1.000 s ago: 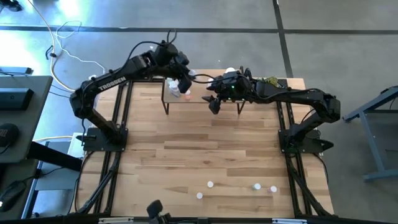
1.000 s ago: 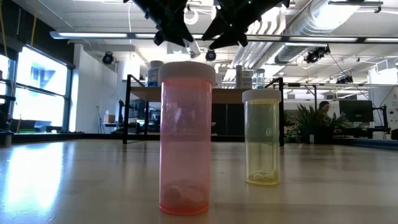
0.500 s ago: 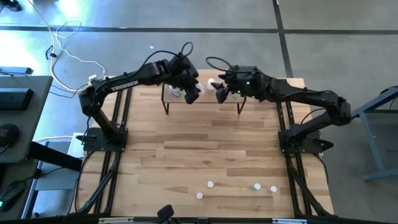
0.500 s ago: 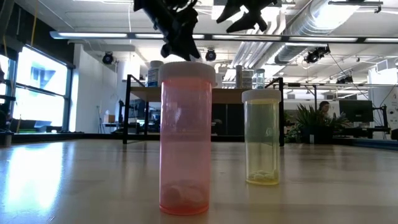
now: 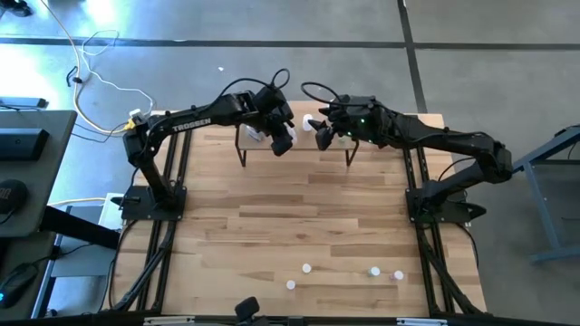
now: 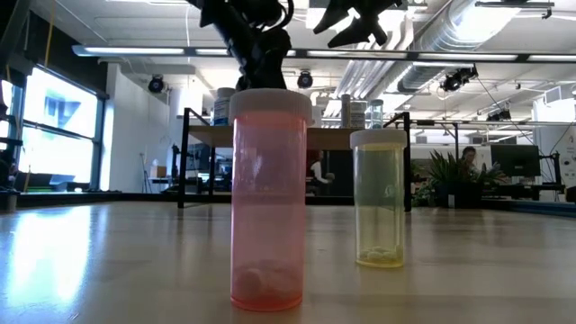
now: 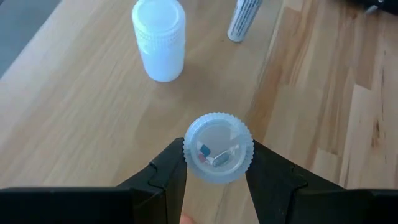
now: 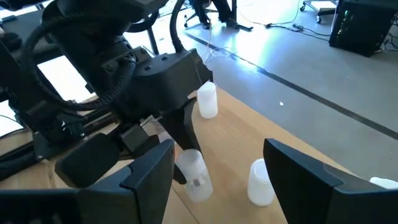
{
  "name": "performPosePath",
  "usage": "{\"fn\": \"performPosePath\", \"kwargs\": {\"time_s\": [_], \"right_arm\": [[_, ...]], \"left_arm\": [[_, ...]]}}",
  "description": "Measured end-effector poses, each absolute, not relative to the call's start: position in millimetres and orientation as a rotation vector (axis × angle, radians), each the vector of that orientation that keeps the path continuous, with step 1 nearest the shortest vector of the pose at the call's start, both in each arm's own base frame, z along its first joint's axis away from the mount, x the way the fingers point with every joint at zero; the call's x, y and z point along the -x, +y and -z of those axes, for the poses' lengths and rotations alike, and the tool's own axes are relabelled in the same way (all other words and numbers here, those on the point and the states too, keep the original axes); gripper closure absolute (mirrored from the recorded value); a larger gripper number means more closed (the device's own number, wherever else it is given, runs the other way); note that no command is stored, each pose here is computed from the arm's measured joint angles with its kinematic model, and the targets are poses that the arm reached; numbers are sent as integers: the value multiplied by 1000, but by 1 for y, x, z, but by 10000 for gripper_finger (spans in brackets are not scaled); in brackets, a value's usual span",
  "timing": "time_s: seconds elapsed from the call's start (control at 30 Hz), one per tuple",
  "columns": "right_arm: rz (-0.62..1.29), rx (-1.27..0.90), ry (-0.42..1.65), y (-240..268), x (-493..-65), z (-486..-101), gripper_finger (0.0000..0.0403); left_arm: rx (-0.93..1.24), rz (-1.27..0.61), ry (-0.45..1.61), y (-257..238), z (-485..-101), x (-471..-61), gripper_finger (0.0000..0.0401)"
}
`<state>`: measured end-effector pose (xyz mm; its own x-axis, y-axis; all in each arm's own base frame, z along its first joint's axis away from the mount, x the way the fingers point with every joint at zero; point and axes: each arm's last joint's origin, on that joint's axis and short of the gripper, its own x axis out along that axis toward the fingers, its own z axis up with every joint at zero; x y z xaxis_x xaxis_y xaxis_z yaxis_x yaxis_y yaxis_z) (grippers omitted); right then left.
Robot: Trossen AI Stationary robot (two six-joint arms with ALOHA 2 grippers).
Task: Pick and place medicine bottles onto shelf by color
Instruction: Put the transparent pill bottle on the shelf
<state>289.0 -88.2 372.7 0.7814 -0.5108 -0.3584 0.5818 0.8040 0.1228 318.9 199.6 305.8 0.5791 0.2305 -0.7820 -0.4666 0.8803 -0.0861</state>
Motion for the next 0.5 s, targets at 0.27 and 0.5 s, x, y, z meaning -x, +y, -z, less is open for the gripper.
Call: {"fn": "performPosePath", "kwargs": {"time_s": [0.27, 0.5], "right_arm": [[595, -230, 319, -88, -289, -373, 164], [595, -230, 323, -88, -289, -372, 164]], "left_arm": [[252, -413, 873, 200, -306, -319, 265], [226, -430, 884, 199, -305, -320, 238]]}}
